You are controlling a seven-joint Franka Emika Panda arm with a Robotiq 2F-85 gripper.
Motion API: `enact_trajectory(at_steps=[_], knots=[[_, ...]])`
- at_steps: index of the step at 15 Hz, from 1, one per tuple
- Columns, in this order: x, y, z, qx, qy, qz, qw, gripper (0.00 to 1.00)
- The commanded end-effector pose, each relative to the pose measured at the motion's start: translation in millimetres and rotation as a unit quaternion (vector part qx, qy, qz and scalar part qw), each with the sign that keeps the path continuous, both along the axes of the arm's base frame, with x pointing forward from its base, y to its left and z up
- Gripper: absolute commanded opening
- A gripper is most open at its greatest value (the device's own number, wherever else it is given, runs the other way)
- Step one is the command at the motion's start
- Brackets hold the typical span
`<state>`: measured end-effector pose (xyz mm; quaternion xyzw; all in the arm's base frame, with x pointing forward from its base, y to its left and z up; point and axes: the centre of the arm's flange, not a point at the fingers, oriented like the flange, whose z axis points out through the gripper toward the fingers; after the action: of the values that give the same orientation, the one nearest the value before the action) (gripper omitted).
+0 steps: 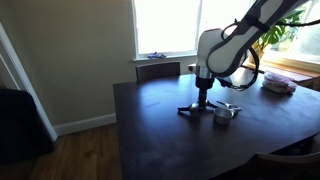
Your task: Unstack the four measuring cups
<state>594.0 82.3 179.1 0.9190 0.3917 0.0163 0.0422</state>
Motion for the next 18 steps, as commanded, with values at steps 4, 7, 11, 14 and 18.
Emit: enact_trajectory(at_steps=[4, 7, 11, 14, 18], knots=[[16.4, -9.3, -4.6, 0.02, -0.008, -0.008, 0.9997, 1.0], [27.2, -7.4, -13.3, 0.017, -0.005, -0.014, 0.9997, 1.0], [36.0, -5.0, -25.0, 0.014, 0.0, -0.017, 0.9998, 1.0], [34.8, -4.0, -27.5, 0.014, -0.003, -0.015, 0.9998, 0.67], [27.2, -1.5, -17.5, 0.015, -0.016, -0.004, 0.9998, 0.39]])
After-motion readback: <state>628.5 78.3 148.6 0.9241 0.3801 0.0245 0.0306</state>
